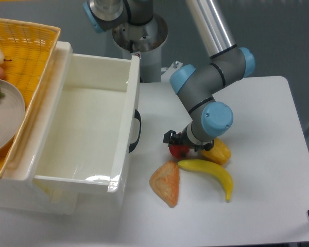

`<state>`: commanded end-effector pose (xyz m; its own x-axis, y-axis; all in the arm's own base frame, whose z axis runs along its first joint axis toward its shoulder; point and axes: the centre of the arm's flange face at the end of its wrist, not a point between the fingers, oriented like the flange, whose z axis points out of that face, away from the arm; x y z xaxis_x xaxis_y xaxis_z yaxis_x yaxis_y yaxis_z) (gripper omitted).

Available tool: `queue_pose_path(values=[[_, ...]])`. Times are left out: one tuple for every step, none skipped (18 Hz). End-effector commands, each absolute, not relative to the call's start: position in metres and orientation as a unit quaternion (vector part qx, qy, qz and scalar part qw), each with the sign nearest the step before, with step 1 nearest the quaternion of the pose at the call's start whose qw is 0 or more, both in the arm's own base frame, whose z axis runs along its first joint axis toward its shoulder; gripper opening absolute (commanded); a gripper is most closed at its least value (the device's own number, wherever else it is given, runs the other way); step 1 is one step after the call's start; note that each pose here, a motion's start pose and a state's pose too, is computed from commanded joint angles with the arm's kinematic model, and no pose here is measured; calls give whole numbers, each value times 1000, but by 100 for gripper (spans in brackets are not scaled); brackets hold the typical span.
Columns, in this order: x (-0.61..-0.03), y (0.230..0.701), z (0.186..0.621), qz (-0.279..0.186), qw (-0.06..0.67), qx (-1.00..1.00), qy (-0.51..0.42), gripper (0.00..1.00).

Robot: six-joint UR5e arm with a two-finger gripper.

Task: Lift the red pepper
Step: 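Lower the gripper down around the red bell pepper, then close the gripper fingers on the red bell pepper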

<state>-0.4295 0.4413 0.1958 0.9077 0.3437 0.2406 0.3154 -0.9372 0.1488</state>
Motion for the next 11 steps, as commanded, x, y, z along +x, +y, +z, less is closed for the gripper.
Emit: queue_pose_path(values=[[-429,441,195,134,53,975,169,100],[-429,441,195,134,53,975,169,100],[-429,441,195,134,53,975,169,100],[-430,441,194,134,54,975,169,100],[-430,442,193,135,54,975,169,100],[-430,442,193,135,54,975,169,100],[-430,442,192,135,55,974,171,100],[-430,442,192,135,56,974,176,100],[-429,442,192,135,56,973,179,100],[-429,442,192,135,56,973,179,100],[-429,442,191,135,57,973,179,100]])
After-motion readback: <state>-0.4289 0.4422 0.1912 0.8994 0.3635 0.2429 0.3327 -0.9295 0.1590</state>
